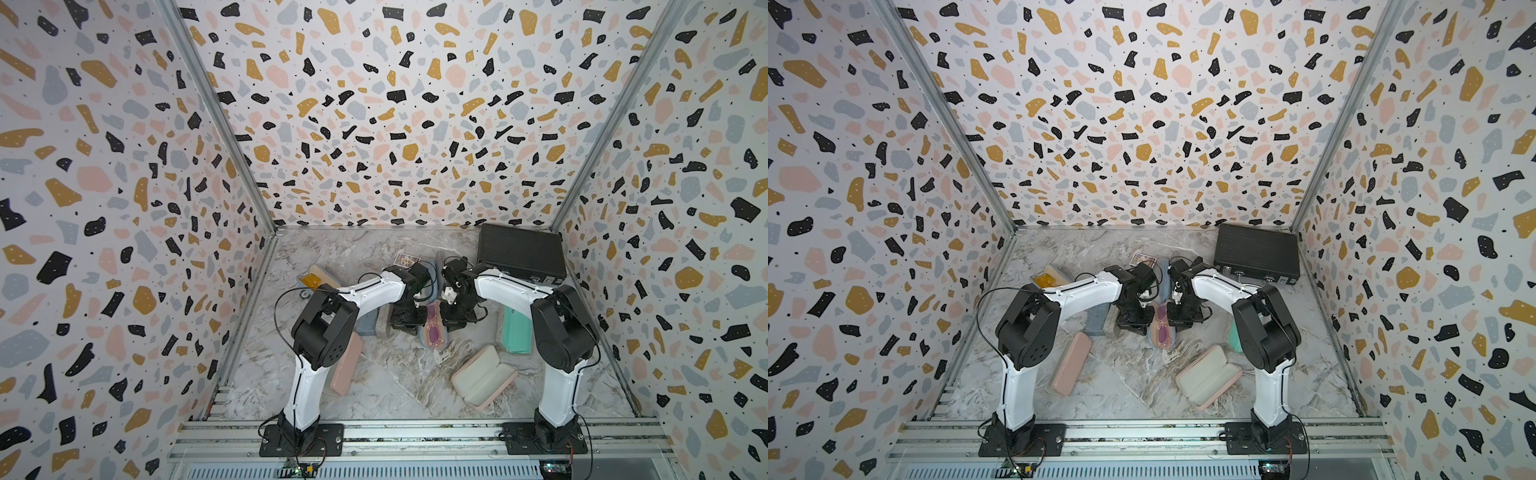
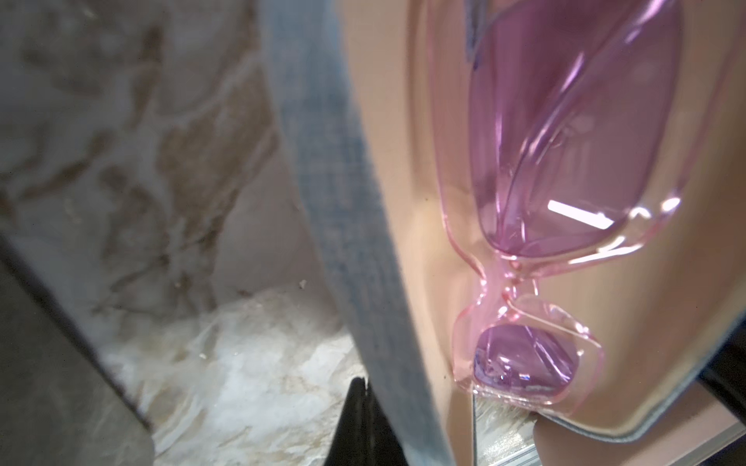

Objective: Close the glasses case
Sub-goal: Close the glasses case at the center of the board.

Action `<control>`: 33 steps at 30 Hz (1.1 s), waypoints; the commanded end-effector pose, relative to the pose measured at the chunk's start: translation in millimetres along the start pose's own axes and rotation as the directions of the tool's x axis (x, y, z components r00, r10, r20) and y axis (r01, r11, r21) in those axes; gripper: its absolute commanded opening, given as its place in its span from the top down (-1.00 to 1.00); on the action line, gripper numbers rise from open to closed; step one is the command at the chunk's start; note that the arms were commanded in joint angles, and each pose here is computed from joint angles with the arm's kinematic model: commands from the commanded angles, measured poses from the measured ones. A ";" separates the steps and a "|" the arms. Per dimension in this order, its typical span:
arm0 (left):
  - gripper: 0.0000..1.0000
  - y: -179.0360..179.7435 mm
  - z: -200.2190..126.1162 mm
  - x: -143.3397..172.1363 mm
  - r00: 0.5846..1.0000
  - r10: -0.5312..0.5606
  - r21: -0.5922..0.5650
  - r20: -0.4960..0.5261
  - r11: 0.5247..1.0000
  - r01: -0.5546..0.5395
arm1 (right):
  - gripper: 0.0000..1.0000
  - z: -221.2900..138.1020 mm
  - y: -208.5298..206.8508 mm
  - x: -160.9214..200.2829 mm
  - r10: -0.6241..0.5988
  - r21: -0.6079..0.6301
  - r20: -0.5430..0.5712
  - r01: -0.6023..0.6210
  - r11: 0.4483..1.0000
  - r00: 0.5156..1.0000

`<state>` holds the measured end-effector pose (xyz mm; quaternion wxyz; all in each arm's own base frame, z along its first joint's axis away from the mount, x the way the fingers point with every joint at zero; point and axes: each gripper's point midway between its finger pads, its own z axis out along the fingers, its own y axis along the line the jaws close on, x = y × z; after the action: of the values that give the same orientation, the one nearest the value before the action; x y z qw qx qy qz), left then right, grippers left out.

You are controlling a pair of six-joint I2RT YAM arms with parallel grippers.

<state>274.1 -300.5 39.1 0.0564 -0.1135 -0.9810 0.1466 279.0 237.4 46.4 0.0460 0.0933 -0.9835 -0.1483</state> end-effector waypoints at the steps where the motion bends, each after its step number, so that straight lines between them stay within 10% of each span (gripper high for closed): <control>1: 1.00 -10.0 -5.0 -2.0 0.999 0.033 0.014 0.000 0.999 -0.033 | 0.97 -11.5 20.0 1.1 -0.062 -0.059 -0.003 0.062 0.996 0.998; 33: 1.00 -43.1 -16.9 -3.7 0.989 0.142 0.023 0.036 0.989 -0.143 | 0.94 -14.4 59.3 8.6 -0.182 -0.172 -0.059 0.170 0.970 0.982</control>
<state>268.9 -296.5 53.2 0.0581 -0.1395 -0.9827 0.1071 256.1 252.6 55.4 0.1045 0.1458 -0.9691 -0.1693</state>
